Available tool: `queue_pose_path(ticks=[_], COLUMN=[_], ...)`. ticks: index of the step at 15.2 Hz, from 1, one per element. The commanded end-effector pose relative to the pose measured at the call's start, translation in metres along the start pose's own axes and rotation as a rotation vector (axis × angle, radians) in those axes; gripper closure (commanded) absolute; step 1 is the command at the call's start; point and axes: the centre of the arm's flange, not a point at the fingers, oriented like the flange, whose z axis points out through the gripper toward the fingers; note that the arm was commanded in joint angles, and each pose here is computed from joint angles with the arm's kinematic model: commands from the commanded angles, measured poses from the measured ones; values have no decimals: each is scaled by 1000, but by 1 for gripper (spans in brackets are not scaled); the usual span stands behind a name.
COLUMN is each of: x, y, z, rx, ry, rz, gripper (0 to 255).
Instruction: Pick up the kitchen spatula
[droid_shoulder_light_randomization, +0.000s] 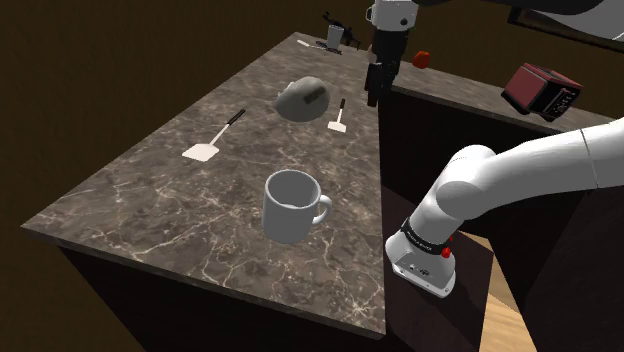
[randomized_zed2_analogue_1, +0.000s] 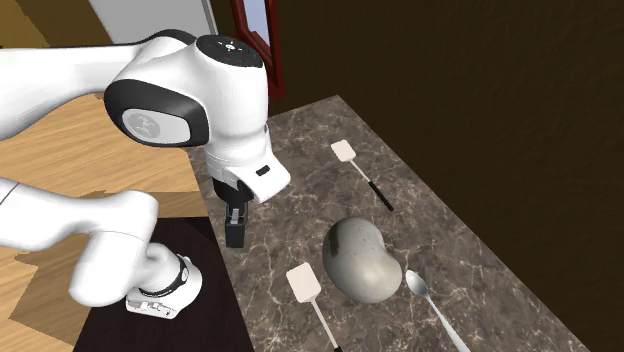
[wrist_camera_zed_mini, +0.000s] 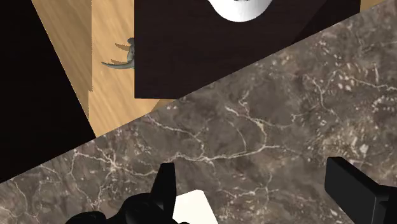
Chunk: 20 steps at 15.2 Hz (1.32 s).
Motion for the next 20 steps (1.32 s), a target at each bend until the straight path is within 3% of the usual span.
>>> queue_pose_path(ticks=[1,10,20], x=[0,50,139], y=[0,-96,-179], z=[0,19,32], rx=[0,42,89], ry=[0,39,83], rz=[0,319,674], gripper=[0,0,0])
